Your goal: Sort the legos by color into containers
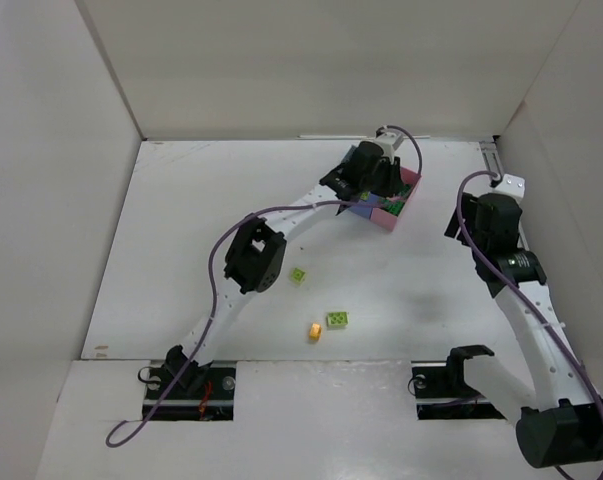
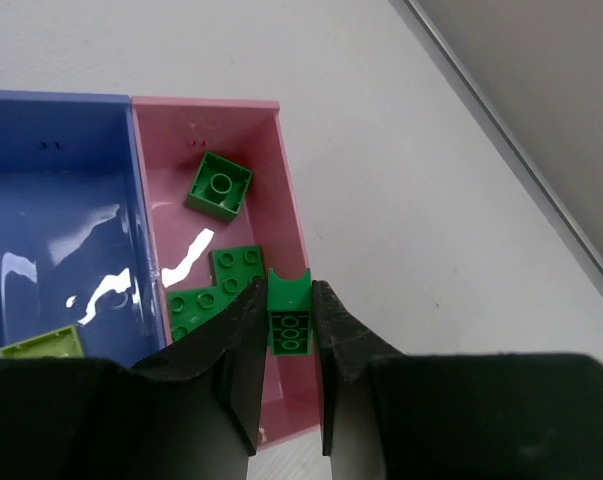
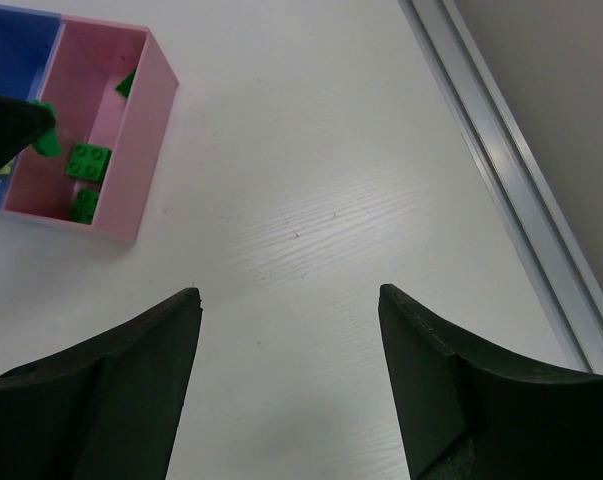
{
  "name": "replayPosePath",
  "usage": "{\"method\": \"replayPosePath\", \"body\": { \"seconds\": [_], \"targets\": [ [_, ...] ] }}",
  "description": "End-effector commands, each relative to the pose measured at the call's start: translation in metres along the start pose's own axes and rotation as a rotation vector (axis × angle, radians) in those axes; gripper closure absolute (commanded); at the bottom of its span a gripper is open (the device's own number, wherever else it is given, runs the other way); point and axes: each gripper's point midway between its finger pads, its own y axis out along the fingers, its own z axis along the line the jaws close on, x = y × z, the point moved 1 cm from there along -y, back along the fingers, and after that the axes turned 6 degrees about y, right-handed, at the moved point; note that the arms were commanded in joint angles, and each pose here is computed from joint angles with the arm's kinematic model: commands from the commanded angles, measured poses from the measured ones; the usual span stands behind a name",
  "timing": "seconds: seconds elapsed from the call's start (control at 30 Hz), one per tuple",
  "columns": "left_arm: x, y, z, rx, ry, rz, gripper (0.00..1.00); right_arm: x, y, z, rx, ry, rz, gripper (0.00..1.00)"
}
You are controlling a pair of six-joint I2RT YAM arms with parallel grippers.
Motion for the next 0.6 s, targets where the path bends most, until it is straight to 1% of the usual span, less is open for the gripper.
{"method": "replayPosePath", "body": {
  "seconds": [0.0, 0.03, 0.1, 0.17, 0.2, 0.3, 0.33, 0.43, 0.5, 0.53, 0.57],
  "targets": [
    [0.043, -0.004, -0.02, -0.045, -0.002, -0.106, 0.82, -0.001, -0.006, -0.011, -0.039, 0.014, -0.005, 0.23],
    [0.04, 0.0, -0.023, -0.041, 0.0, -0.107, 0.82, -0.002, -0.007, -0.014, -0.051, 0.011, 0.0, 0.23],
    [0.039, 0.0, -0.018, -0.011, -0.012, -0.107, 0.61, -0.001, -0.009, -0.014, -0.048, 0.014, -0.008, 0.22],
    [0.037, -0.002, -0.014, 0.012, -0.016, -0.099, 0.51, -0.001, -0.009, -0.013, -0.038, -0.007, -0.004, 0.22],
    [0.038, -0.004, -0.015, 0.013, -0.016, -0.098, 0.34, -0.004, -0.01, -0.013, -0.029, -0.007, -0.001, 0.22],
    [0.05, -0.018, -0.018, 0.02, -0.002, -0.117, 0.29, -0.003, -0.009, -0.005, 0.024, -0.045, 0.0, 0.22],
    [0.058, -0.027, -0.021, 0.027, -0.001, -0.129, 0.2, -0.002, -0.009, -0.001, 0.051, -0.06, 0.0, 0.22],
    [0.066, -0.044, -0.025, 0.027, 0.025, -0.138, 0.0, -0.003, -0.009, 0.018, 0.176, -0.131, 0.002, 0.22],
    [0.07, -0.067, -0.028, 0.038, 0.038, -0.141, 0.0, -0.008, -0.011, 0.029, 0.244, -0.199, 0.008, 0.21],
    [0.071, -0.076, -0.023, 0.076, 0.035, -0.146, 0.0, -0.009, -0.016, 0.037, 0.283, -0.215, 0.005, 0.21],
    [0.071, -0.1, -0.027, 0.078, 0.034, -0.139, 0.0, -0.014, -0.022, 0.051, 0.333, -0.241, 0.01, 0.21]
  ]
}}
